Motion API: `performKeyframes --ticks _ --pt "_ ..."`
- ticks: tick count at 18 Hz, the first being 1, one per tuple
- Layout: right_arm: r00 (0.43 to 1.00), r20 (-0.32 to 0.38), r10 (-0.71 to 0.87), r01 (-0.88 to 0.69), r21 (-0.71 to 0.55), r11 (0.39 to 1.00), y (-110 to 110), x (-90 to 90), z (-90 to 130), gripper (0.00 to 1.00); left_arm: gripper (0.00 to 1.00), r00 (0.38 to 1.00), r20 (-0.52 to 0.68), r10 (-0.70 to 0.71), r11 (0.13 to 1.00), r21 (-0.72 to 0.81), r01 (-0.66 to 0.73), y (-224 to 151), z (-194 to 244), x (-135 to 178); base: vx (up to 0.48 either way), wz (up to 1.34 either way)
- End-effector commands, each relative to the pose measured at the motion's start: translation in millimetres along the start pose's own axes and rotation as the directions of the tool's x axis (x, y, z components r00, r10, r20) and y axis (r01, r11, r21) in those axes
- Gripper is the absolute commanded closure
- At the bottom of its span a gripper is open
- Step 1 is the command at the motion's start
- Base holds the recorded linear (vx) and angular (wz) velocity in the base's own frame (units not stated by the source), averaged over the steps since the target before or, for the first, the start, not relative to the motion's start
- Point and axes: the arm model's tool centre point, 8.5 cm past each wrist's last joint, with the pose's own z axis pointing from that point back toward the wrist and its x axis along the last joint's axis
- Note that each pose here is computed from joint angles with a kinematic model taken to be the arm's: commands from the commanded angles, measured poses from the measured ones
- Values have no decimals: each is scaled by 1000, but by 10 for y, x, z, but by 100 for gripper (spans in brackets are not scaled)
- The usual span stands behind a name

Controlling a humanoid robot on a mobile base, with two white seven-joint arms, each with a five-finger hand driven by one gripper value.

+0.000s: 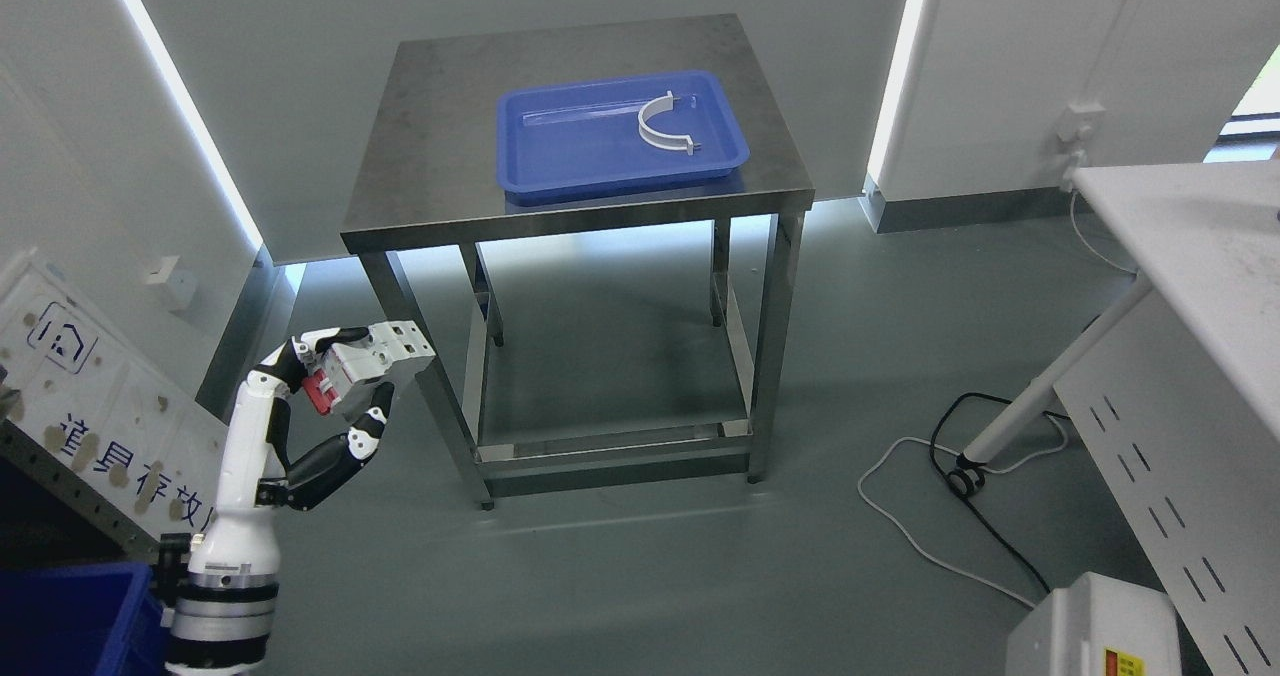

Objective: Place circuit breaker on shelf
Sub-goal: 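Hold the breaker in the left hand while turning toward the bin shelf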

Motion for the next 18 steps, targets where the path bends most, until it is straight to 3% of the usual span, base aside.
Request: performKeyframes --ticks 1,11,18 --pt "1000 2 2 -2 -17 1000 -113 11 1 0 91 1000 23 -6 999 -33 7 -4 14 24 -337 -57" --pt "1000 2 2 -2 -17 1000 -113 11 1 0 90 997 71 -3 999 -49 6 -49 -71 95 -293 84" --pt "1000 0 2 -2 -17 1000 -113 1 1 0 90 990 140 -1 1000 -12 3 113 -643 332 -256 140"
